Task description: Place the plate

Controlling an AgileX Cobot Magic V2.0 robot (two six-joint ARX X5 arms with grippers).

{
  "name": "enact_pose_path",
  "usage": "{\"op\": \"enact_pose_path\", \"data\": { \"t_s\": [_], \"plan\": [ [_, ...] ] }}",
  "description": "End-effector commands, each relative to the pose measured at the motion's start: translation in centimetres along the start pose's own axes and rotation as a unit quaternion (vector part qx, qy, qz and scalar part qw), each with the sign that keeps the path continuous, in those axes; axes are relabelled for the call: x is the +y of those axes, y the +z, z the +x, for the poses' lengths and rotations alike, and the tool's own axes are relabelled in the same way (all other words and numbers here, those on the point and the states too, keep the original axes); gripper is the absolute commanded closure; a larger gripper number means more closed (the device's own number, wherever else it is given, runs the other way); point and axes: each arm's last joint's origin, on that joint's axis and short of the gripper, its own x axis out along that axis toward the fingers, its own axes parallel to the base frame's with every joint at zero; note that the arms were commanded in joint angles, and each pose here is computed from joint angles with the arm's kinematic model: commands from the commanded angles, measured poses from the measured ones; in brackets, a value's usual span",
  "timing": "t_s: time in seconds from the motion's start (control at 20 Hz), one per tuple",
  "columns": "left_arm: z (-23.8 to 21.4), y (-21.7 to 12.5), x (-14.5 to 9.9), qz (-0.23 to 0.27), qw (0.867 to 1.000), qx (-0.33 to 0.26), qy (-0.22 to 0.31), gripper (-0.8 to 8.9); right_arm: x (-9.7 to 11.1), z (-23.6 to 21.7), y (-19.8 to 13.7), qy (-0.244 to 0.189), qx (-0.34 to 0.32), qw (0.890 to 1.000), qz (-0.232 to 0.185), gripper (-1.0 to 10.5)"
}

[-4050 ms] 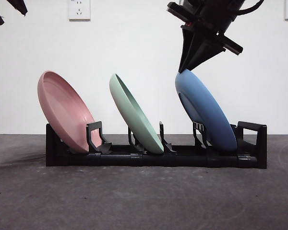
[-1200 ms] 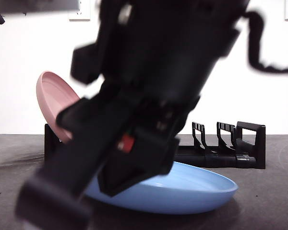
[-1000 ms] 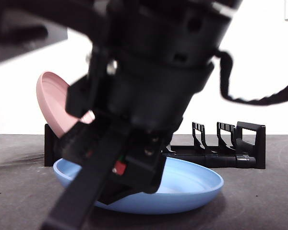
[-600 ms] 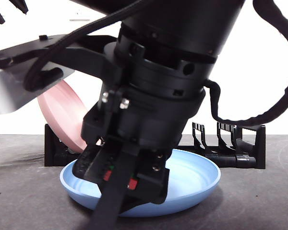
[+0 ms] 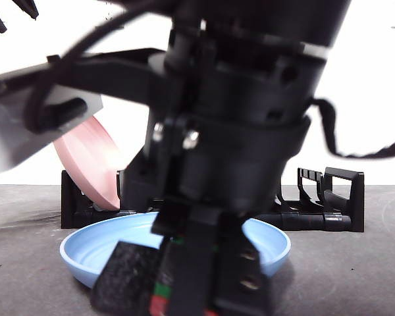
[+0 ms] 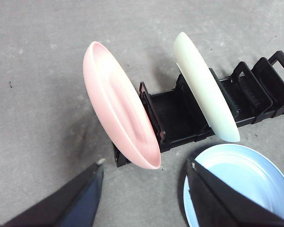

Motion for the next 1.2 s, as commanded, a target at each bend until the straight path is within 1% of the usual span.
{"op": "enact_pose_path", "data": {
  "t_s": [0.05,0.2,0.35,0.45,0.5,0.55,0.65,0.75,0.85,0.95,1.1,1.2],
  "plan": [
    [-0.2,0.6,-0.1,0.002,1.0,-0.01,0.0,5.32,0.2,-1.7,1.2,-0.009,-0.022,1.0,0.004,6.7],
    [-0.2,0.6,-0.1,0.002,1.0,-0.01,0.0,5.32,-0.9,-5.5,2.8,-0.032,-0.09,0.995,0.025,6.0],
    [-0.2,0.6,-0.1,0.002,1.0,-0.01,0.0,5.32,-3.1,-10.2,3.9,-0.059,-0.17,0.981,0.069,6.1],
    [-0.2,0.6,-0.1,0.002,1.0,-0.01,0.0,5.32,-5.9,-13.4,3.5,-0.078,-0.217,0.966,0.118,6.2],
    [-0.2,0.6,-0.1,0.002,1.0,-0.011,0.0,5.32,-7.8,-14.7,2.9,-0.091,-0.233,0.957,0.147,6.2],
    [-0.2,0.7,-0.1,0.002,1.0,-0.012,0.0,5.32,-9.5,-15.6,2.2,-0.102,-0.243,0.949,0.173,6.2],
    [-0.2,0.8,-0.1,0.003,1.0,-0.023,0.0,5.32,-13.4,-17.1,-0.4,-0.128,-0.258,0.928,0.235,6.2],
    [-0.3,1.0,-0.1,-0.003,1.0,-0.031,-0.001,5.33,-16.8,-18.1,-3.5,-0.139,-0.263,0.912,0.283,6.2],
    [-0.3,1.2,-0.1,-0.008,0.999,-0.039,-0.001,5.33,-19.6,-18.7,-6.8,-0.154,-0.259,0.895,0.327,6.2],
    [-0.3,1.4,-0.1,-0.013,0.999,-0.049,-0.001,5.33,-21.9,-18.9,-9.8,-0.154,-0.261,0.881,0.362,6.2],
    [-0.3,1.8,-0.1,-0.018,0.997,-0.069,-0.002,5.33,-24.7,-18.7,-13.7,-0.134,-0.272,0.859,0.413,6.3],
    [-0.3,2.0,-0.1,-0.027,0.996,-0.082,-0.003,5.33,-25.9,-18.2,-15.6,-0.138,-0.261,0.846,0.444,7.1]
  ]
}}
